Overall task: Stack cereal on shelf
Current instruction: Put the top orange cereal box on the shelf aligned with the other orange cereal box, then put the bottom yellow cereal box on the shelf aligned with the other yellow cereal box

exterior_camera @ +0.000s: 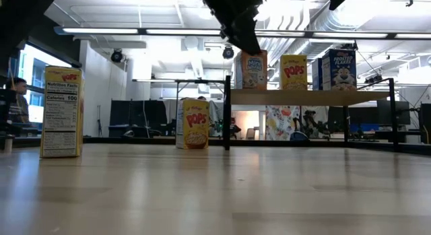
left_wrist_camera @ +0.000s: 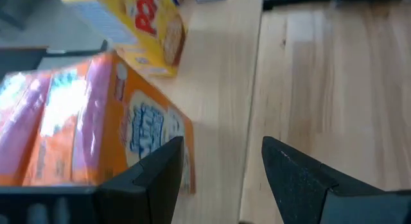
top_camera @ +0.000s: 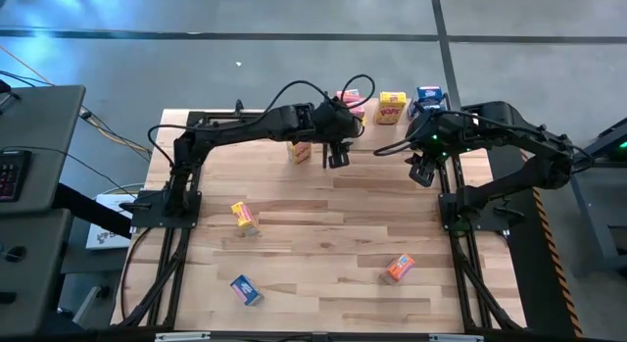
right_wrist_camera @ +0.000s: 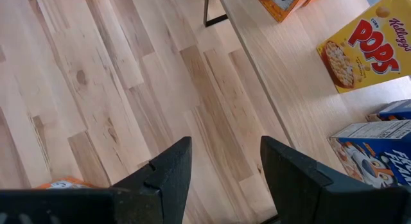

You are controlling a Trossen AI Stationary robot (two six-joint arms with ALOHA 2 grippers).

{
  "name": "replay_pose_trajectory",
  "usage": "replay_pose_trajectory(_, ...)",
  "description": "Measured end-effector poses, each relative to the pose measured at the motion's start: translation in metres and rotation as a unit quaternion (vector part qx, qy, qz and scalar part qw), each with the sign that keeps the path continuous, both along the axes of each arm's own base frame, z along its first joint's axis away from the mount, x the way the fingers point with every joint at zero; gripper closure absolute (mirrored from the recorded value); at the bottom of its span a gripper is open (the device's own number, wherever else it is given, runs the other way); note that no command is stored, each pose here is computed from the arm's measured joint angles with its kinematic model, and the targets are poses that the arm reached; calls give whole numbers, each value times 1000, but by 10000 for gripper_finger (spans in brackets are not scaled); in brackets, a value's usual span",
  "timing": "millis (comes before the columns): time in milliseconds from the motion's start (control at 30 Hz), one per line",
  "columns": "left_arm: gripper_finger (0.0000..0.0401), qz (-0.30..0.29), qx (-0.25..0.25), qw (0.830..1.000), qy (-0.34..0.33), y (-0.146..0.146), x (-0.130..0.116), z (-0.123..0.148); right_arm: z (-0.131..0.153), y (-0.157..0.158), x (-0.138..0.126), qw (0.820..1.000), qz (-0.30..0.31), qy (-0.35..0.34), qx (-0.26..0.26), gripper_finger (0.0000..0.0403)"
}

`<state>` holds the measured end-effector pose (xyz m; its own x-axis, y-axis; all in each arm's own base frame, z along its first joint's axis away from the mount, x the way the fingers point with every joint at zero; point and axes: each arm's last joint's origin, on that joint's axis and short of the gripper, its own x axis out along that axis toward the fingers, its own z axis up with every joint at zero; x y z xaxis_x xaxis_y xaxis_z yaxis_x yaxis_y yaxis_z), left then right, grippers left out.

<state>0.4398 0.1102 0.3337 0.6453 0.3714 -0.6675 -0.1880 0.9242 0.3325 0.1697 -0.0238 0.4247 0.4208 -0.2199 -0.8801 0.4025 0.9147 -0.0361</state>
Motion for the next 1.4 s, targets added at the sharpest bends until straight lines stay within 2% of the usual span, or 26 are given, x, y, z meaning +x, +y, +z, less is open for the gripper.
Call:
replay_pose_trajectory(500, 199, 55, 9, 998, 21, 10, -2, -8, 0, 0, 0, 1000, 0, 0, 0, 226)
replay_pose_trajectory(900, 199, 74, 5, 996, 47, 9, -7, -11, 0, 0, 0, 1000, 0, 0, 0, 226)
replay_pose_trajectory(1133, 199, 93, -7, 994, 64, -8, -20, 0, 0, 0, 0, 1000, 0, 0, 0, 226)
replay_pose_trajectory(1400, 199, 121, -37, 987, 98, -45, -42, 14, 0, 0, 0, 1000, 0, 0, 0, 226)
